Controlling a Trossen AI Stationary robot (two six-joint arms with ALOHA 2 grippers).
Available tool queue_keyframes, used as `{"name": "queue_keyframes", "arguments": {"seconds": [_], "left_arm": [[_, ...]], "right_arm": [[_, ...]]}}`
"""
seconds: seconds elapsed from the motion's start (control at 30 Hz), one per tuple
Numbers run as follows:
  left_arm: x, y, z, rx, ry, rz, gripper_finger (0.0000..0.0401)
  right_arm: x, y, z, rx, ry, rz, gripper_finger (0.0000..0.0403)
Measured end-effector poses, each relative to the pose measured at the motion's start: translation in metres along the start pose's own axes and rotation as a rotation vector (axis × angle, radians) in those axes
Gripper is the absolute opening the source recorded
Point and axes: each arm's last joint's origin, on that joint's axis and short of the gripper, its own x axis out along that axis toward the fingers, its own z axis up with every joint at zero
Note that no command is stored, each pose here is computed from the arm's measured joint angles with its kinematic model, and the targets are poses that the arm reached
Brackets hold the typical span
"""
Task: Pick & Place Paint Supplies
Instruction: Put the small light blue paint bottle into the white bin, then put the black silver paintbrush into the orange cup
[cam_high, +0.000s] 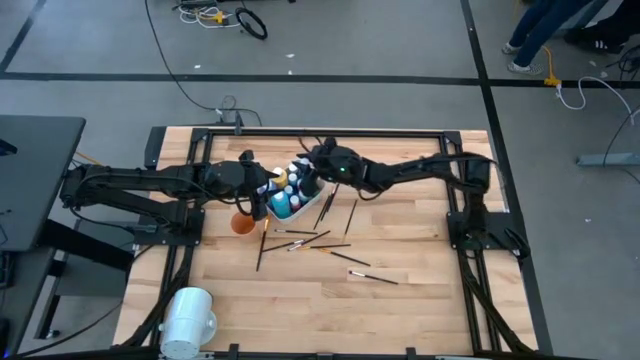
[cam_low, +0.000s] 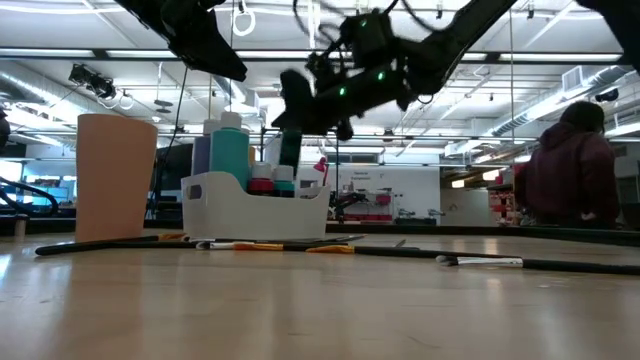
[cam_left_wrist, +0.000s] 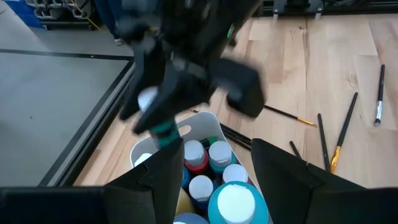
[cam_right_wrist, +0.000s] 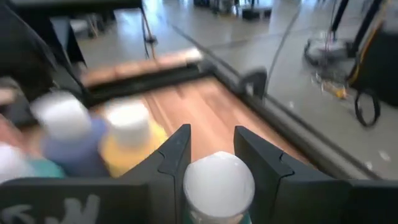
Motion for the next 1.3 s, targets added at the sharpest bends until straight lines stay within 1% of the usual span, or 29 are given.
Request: {"name": "queue_keyframes", "arguments": {"seconds": [0.1,0.17,0.3,0.43,0.63,0.77,1.1,1.2,1.3], "left_arm": [[0.0,0.0,0.0,0.001,0.001,0.0,0.0196],[0.0,0.0,0.0,0.001,0.003,0.0,0.0196],[0.0,0.0,0.0,0.002,0.004,0.0,0.0196],[0.0,0.0,0.0,0.002,0.005,0.0,0.0196],[0.0,0.0,0.0,0.002,0.004,0.0,0.0196],[0.0,0.0,0.0,0.002,0.004,0.0,0.0196],[0.0,0.0,-0.001,0.0,0.009,0.0,0.0196],[0.0,0.0,-0.001,0.001,0.011,-0.001,0.0196],[0.0,0.0,-0.001,0.001,0.011,-0.001,0.0196]], "right_arm": [[0.011,-0.006,-0.014,-0.001,0.049,-0.005,0.011],[0.017,-0.009,-0.016,0.011,0.036,-0.005,0.0111],[0.029,-0.013,-0.033,0.036,0.064,0.022,0.0112],[0.033,-0.013,-0.037,0.036,0.045,0.043,0.0113],[0.033,-0.012,-0.044,0.022,0.084,0.06,0.0126],[0.033,-0.013,-0.044,-0.022,0.078,0.045,0.0144],[0.031,-0.012,-0.036,-0.02,0.044,0.05,0.0203],[0.028,-0.012,-0.028,-0.022,0.029,0.053,0.0213],[0.023,-0.012,-0.015,-0.019,0.008,0.072,0.0216]]}}
